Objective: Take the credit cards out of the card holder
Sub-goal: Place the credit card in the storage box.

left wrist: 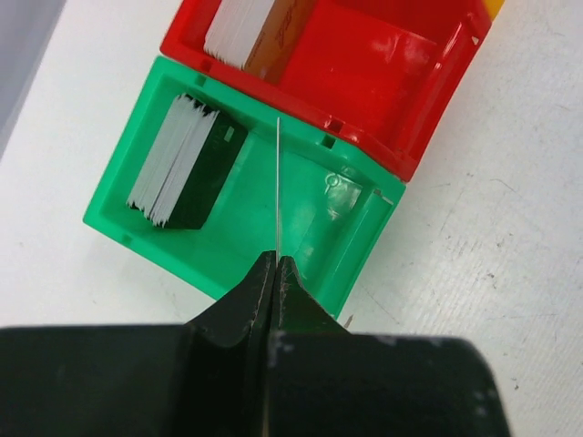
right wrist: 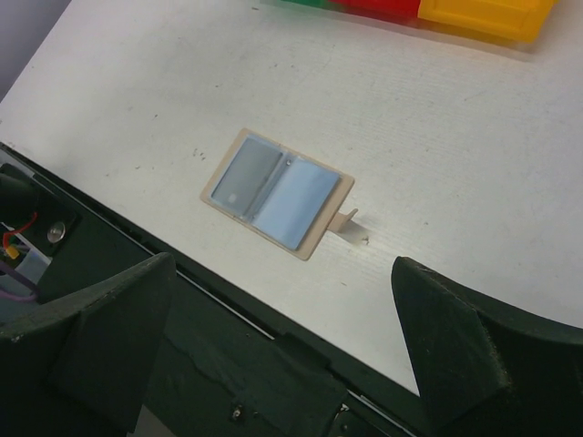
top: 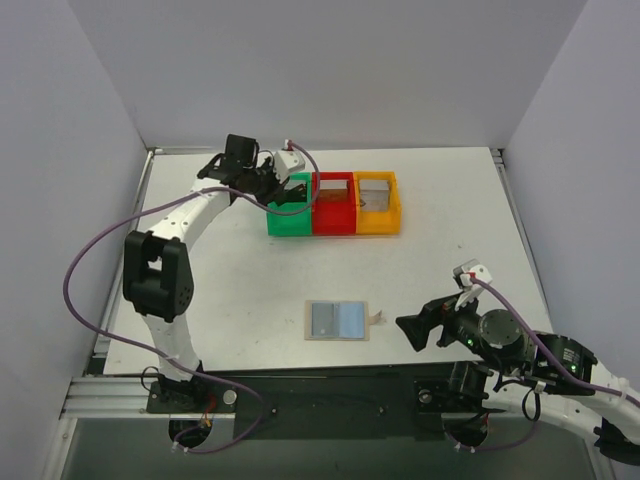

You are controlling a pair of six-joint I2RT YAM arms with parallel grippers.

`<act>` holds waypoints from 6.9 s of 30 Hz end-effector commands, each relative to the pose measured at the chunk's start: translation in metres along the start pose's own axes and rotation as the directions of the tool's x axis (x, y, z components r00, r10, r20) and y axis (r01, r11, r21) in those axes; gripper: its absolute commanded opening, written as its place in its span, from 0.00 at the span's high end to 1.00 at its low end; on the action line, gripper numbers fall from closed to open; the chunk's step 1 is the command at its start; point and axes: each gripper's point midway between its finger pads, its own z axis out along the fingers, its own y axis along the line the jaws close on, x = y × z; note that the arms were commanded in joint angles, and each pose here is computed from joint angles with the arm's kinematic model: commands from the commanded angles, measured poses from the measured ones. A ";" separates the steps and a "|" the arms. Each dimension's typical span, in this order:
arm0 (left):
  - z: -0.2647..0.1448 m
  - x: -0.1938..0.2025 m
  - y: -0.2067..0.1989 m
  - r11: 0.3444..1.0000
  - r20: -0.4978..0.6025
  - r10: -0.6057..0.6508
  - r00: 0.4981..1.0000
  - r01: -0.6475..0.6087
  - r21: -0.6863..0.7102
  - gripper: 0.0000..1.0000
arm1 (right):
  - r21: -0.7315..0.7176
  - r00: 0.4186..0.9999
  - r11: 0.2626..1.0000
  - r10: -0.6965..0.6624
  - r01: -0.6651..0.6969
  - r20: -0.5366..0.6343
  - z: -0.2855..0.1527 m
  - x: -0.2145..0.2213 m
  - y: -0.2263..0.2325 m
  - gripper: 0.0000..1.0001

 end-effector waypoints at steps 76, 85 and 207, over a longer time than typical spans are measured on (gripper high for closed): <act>0.038 0.008 0.039 0.865 0.050 0.468 0.882 -0.469 0.177 1.00 | 0.040 0.994 0.994 0.096 -0.098 0.046 0.026 0.020 -0.005 0.00; 0.042 0.012 0.048 0.865 -0.002 0.485 0.874 -0.480 0.144 1.00 | 0.027 0.995 0.996 0.081 -0.082 0.053 0.028 0.019 -0.002 0.00; 0.097 -0.029 0.105 0.880 -0.111 0.271 0.956 -0.293 -0.373 0.59 | 0.061 0.995 0.996 0.069 -0.073 0.066 0.041 0.032 -0.009 0.00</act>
